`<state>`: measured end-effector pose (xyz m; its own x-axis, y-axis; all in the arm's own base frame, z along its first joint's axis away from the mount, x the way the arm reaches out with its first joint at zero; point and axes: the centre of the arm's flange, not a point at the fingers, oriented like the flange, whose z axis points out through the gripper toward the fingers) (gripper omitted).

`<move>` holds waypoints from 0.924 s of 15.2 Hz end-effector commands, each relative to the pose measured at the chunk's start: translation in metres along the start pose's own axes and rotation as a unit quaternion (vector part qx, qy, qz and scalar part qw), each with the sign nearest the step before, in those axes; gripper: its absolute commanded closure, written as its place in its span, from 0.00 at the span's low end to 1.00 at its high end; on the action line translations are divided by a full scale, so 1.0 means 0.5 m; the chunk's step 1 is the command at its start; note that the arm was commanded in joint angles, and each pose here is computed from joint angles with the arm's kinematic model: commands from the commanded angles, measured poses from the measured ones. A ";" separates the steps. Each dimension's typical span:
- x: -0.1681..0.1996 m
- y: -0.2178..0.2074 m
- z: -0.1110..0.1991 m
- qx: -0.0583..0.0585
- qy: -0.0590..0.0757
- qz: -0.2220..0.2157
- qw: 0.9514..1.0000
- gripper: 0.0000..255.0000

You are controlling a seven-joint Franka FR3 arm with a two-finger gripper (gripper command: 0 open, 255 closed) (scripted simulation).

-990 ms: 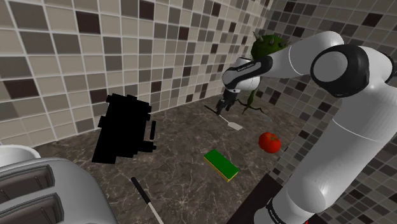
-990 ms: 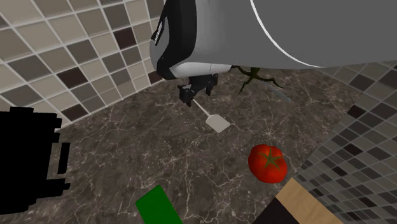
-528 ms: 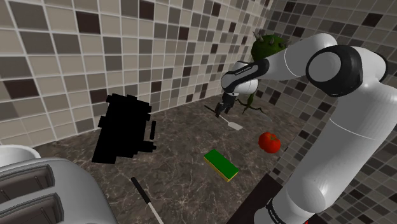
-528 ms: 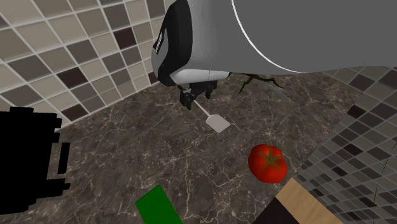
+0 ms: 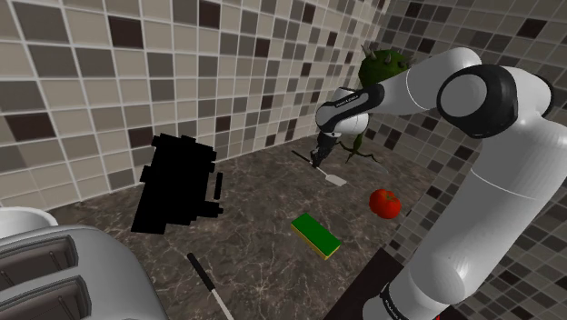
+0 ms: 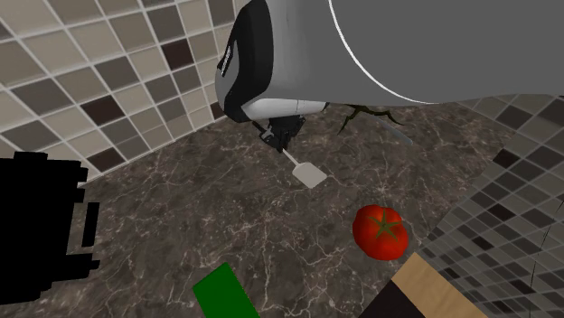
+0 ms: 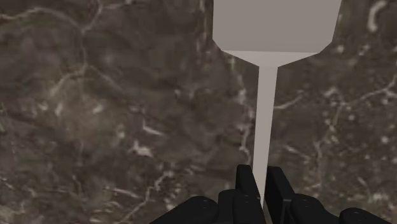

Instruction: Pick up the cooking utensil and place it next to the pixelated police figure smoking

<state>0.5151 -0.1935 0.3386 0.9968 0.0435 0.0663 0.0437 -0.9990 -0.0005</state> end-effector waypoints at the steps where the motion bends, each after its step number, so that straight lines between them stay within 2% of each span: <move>1: 0.000 0.000 0.000 0.000 0.000 0.000 1.000 1.00; 6: 0.000 0.000 0.000 0.000 0.000 0.000 1.000 1.00; 14: 0.006 0.000 -0.084 0.000 0.000 0.000 1.000 1.00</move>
<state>0.5159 -0.1940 0.3742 0.9968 0.0434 0.0667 0.0435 -0.9991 -0.0004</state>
